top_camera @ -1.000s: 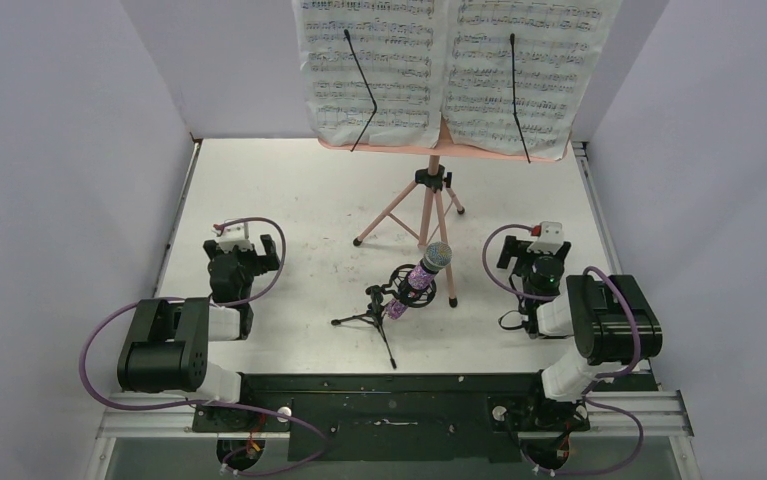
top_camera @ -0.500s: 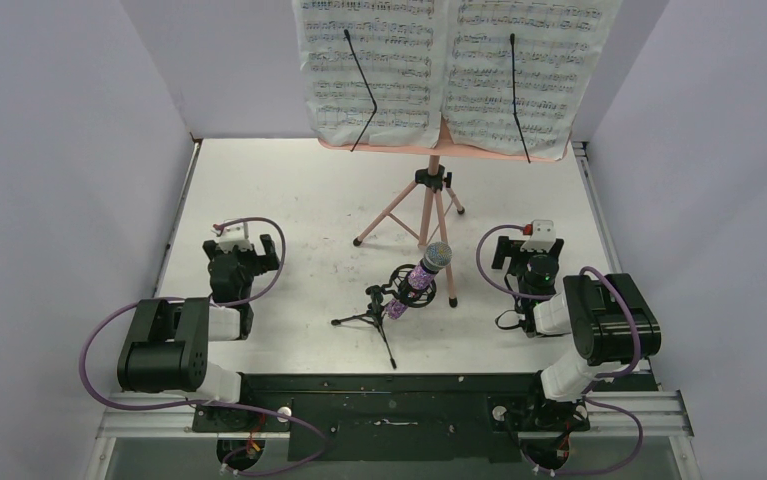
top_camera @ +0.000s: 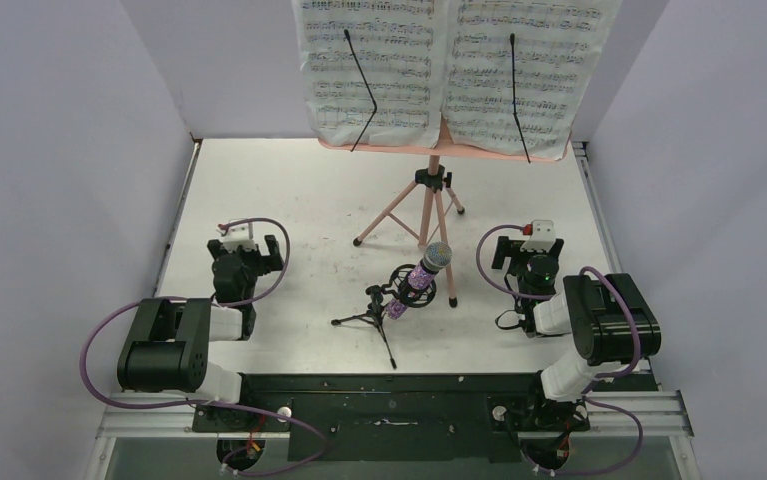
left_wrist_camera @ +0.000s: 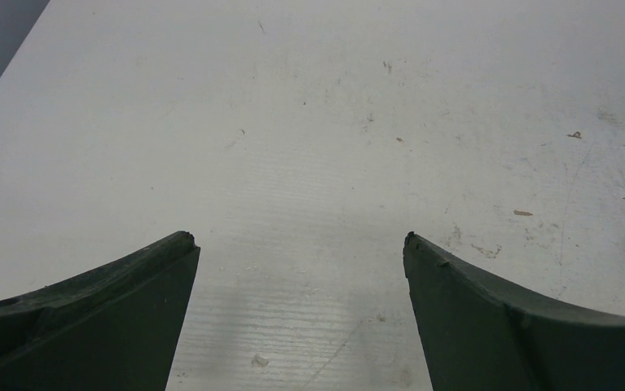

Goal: Set up the instrument practice props

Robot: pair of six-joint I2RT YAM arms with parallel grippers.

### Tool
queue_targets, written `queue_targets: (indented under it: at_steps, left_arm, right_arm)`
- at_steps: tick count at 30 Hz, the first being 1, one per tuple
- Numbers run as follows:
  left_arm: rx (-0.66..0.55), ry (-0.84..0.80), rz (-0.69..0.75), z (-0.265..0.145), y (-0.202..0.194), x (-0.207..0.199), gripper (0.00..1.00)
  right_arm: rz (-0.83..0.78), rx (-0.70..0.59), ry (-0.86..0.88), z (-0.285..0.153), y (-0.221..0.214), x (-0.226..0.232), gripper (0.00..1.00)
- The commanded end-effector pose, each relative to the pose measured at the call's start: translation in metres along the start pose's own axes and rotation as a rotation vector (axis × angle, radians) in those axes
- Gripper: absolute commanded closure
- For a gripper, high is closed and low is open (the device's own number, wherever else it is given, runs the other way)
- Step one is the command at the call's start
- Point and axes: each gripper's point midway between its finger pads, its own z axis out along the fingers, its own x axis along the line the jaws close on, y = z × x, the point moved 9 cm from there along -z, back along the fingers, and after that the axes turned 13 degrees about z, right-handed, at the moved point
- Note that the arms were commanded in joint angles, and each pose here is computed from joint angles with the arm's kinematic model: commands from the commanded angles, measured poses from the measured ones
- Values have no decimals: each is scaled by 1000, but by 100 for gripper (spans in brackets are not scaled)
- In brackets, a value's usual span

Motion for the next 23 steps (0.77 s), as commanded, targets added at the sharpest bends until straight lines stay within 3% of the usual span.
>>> queue_targets:
  at_steps: [1,23]
  left_arm:
    - [-69,16,5,5,14,2,4]
    - [-67,17,5,5,14,1,3]
  right_arm:
    - [-4,-53,7,6,11,2,10]
    - [-4,-52,8,6,11,2,10]
